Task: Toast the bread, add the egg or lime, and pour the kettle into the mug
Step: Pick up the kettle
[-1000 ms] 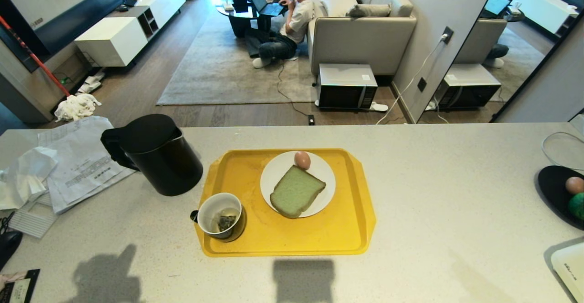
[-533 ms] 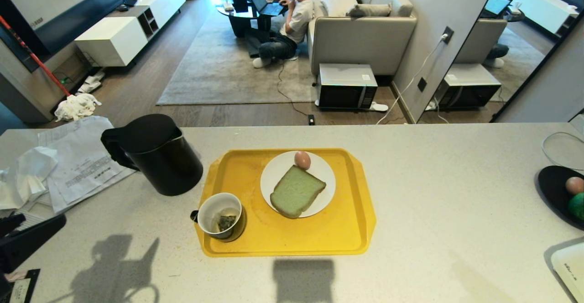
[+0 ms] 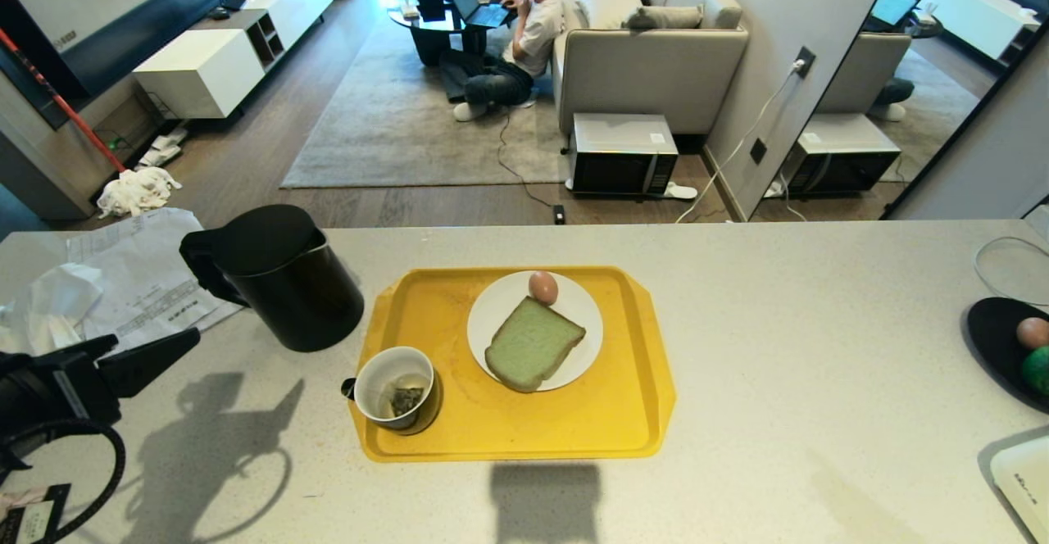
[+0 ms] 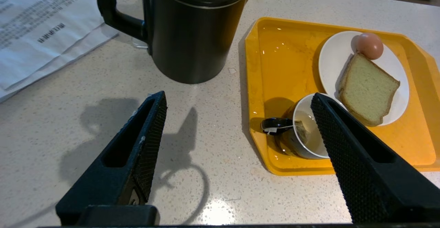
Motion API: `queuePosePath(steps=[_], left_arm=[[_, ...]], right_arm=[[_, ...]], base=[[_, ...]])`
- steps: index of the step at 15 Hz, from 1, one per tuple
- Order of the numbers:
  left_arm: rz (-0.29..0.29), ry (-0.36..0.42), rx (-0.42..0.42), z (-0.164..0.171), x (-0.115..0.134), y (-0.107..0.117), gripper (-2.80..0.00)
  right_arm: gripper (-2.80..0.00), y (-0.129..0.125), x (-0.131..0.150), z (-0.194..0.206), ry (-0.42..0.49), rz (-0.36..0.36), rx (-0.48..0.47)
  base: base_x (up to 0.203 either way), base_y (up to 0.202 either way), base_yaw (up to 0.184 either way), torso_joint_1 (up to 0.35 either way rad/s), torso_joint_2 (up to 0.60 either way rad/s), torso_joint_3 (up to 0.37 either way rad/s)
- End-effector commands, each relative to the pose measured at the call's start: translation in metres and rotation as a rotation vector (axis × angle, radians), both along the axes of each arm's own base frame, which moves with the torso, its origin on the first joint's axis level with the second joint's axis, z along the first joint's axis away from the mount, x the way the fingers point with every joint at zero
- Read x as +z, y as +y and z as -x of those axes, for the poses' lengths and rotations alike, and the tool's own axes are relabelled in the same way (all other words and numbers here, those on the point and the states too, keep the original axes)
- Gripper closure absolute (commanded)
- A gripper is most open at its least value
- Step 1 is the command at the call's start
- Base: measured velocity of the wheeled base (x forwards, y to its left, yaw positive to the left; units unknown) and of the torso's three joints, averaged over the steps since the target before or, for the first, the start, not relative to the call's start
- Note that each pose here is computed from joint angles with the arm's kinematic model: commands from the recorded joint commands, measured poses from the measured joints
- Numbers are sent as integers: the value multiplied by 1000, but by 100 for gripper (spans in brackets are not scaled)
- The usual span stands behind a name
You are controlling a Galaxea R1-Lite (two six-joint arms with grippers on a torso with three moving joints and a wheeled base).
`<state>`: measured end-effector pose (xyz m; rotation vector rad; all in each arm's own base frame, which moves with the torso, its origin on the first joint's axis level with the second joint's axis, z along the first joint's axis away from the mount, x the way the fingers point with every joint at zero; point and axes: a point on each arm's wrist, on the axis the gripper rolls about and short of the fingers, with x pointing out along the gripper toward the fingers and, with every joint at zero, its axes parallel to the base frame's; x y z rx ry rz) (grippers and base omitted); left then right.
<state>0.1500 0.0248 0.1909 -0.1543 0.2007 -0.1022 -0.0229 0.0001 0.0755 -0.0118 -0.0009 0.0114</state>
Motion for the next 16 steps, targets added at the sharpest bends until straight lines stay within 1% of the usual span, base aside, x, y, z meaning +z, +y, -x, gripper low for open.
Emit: queuePosePath(steps=[1, 3, 4, 6, 9, 11, 12, 16], left_arm=[[29, 57, 17, -19, -27, 14, -280], [34, 56, 45, -27, -42, 23, -280], [25, 31, 57, -30, -47, 26, -280], [14, 20, 72, -33, -56, 30, -280], [28, 43, 124, -38, -74, 40, -280], [43, 63, 101, -46, -83, 44, -280], [45, 61, 87, -53, -85, 48, -280], [4, -52, 76, -98, -76, 66, -280]], right_arm=[[0, 0, 0, 0, 2, 0, 1], [0, 0, 0, 0, 2, 0, 1], [0, 0, 0, 0, 2, 0, 1], [0, 0, 0, 0, 2, 0, 1], [0, 0, 0, 0, 2, 0, 1], [0, 0, 0, 0, 2, 0, 1], [0, 0, 0, 0, 2, 0, 1], [0, 0, 0, 0, 2, 0, 1]], base=[[0, 0, 0, 0, 0, 0], [0, 0, 0, 0, 0, 0], [0, 0, 0, 0, 0, 0], [0, 0, 0, 0, 0, 0], [0, 0, 0, 0, 0, 0], [0, 0, 0, 0, 0, 0], [0, 0, 0, 0, 0, 0], [0, 0, 0, 0, 0, 0]])
